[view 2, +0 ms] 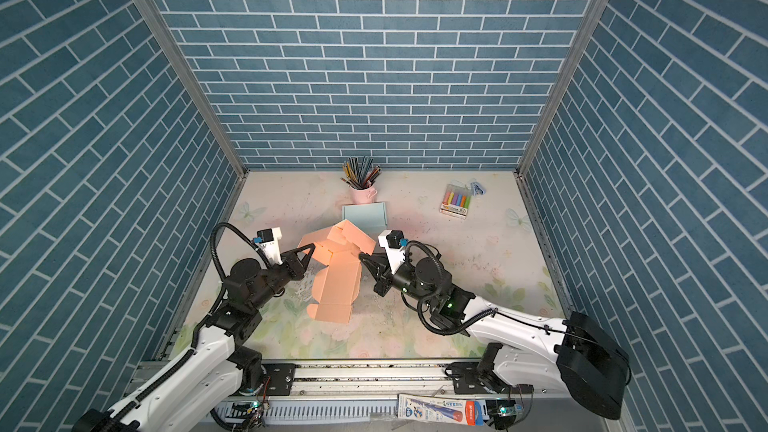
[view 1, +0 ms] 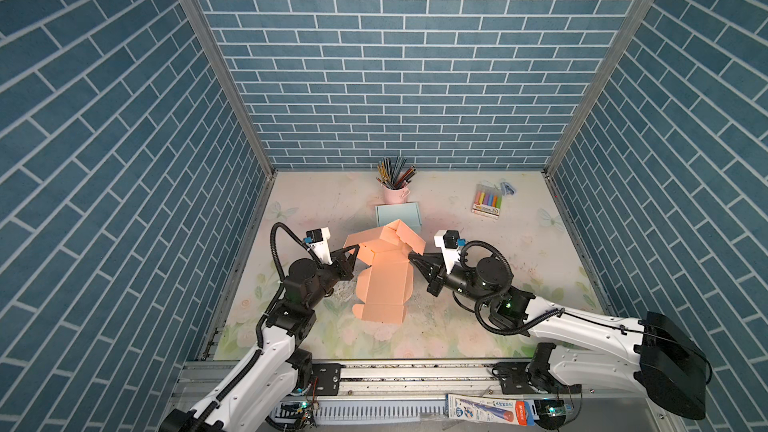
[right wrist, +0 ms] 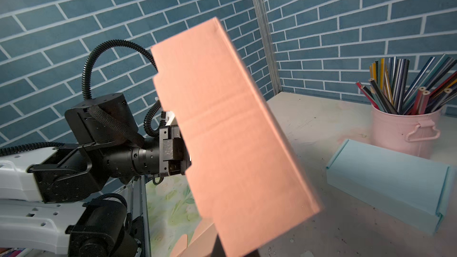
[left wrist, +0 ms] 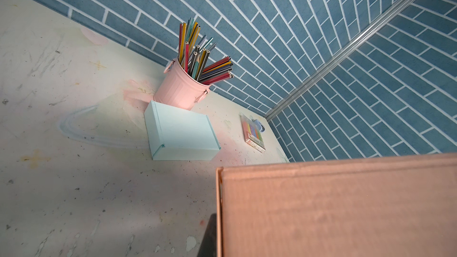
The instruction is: Fold the paper box
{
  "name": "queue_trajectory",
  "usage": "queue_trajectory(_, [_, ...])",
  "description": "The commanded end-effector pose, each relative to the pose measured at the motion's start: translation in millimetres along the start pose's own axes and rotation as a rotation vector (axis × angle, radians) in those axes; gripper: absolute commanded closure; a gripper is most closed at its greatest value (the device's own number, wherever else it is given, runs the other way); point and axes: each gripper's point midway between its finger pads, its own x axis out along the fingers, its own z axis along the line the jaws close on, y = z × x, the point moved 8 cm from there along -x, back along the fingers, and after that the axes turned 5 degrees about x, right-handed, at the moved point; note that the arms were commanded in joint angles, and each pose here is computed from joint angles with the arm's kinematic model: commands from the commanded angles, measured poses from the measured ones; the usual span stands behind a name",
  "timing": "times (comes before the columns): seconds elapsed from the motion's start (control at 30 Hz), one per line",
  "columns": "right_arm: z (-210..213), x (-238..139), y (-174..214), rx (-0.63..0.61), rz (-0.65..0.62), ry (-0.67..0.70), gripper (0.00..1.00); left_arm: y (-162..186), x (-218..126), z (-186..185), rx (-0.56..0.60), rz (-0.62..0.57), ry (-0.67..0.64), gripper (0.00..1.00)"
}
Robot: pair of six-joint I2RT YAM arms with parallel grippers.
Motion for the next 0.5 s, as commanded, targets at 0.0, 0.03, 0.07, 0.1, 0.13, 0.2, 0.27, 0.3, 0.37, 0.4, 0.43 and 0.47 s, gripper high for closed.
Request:
queue_trajectory(0.0, [4,7,-12,-0.005,-0.016,-0.011,0.97,-4,-1,-4,0.014,-0.018,0.031,1.00])
queue_trajectory(0.03, [3,9,-10,-0.001,-0.003,-0.003,0.97,-4,0,-4,0.015,-0.017,0.032,1.00])
queue_trajectory(0.07, [2,10,-9,0.000,0.007,0.002,0.97,-4,0,-4,0.014,-0.017,0.032,1.00])
queue_trajectory(0.1, [1,11,-9,0.000,0.013,0.008,0.97,-3,0,-4,0.014,-0.016,0.032,1.00])
queue_trajectory(0.13, [1,12,-8,0.001,0.018,0.012,0.97,-3,0,-4,0.013,-0.015,0.034,1.00])
queue_trajectory(0.2, [0,12,-7,0.002,0.026,0.018,0.97,-2,0,-3,0.013,-0.013,0.032,1.00])
queue_trajectory(0.27, [0,10,-7,0.003,0.027,0.024,0.97,-2,-1,-2,0.013,-0.014,0.027,1.00])
queue_trajectory(0.3, [0,9,-7,0.001,0.029,0.027,0.97,-2,-1,-2,0.013,-0.015,0.023,1.00])
queue_trajectory(0.37, [0,6,-9,-0.003,0.026,0.033,0.97,-1,-1,-1,0.013,-0.012,0.020,1.00])
queue_trajectory(0.4, [0,4,-9,-0.008,0.026,0.036,0.97,-1,-1,-1,0.015,-0.012,0.018,1.00])
queue_trajectory(0.43, [1,2,-10,-0.012,0.025,0.036,0.97,0,-1,0,0.016,-0.011,0.015,1.00])
queue_trajectory(0.47, [2,-1,-11,-0.018,0.020,0.031,0.96,0,-1,0,0.019,-0.011,0.011,1.00])
